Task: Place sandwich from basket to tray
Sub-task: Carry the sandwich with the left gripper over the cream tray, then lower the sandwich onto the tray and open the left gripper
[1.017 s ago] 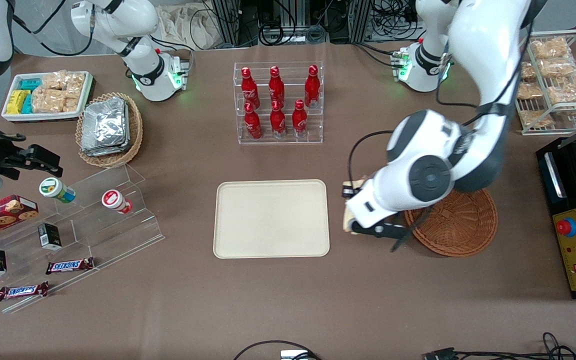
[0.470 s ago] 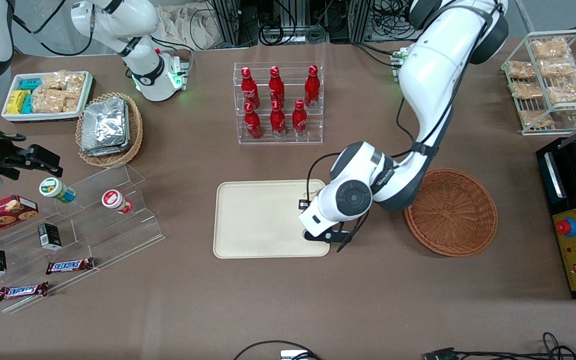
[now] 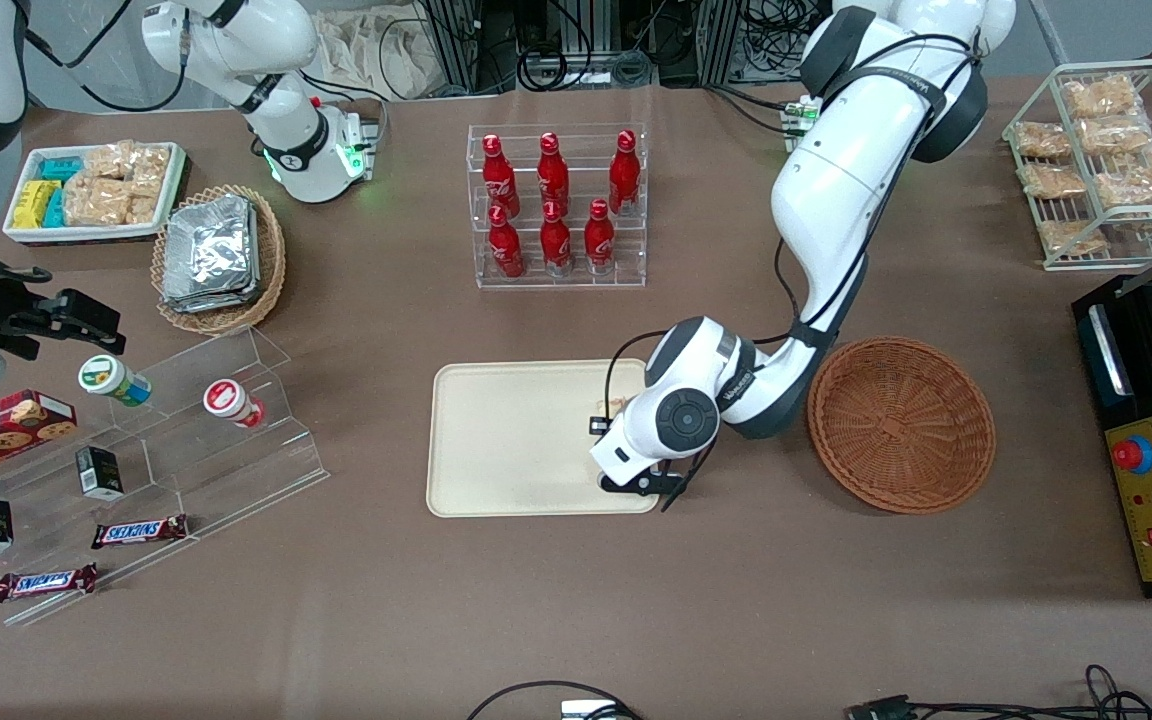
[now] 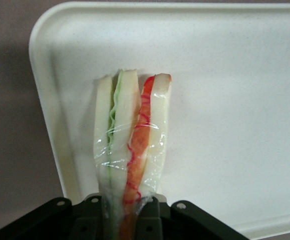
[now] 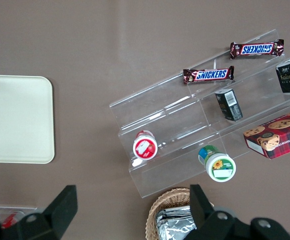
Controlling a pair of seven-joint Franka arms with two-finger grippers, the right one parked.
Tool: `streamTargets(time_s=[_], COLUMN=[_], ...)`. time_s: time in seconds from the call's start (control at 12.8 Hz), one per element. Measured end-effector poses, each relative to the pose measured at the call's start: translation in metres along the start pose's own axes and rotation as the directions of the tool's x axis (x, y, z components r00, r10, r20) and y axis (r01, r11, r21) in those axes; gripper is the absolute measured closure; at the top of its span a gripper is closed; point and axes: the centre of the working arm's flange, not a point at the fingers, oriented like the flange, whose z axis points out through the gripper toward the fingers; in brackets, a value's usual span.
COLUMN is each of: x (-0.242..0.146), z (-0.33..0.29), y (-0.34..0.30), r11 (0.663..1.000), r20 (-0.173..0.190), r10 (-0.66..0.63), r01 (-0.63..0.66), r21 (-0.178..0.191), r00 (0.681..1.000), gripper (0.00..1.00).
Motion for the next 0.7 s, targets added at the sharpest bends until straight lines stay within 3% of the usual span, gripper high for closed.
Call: streamTargets(time_s=[0.08, 0.39, 0.63, 0.7], x=[0.000, 0.005, 0.004, 0.004], z=[-0.002, -0.018, -0.109, -0.155], y=[0.000, -0.001, -0.026, -0.050], r11=[1.000, 1.000, 0.999, 0.997], r20=[-0.004, -0.030, -0.023, -0.021], r10=[0.001, -0.004, -0.039, -0.068], r01=[-0.001, 0.003, 0.040, 0.068], r21=[0.000, -0.010, 0.014, 0.023], r00=[1.000, 1.000, 0.999, 0.997], gripper=[0.78, 0.33, 0.01, 0.00])
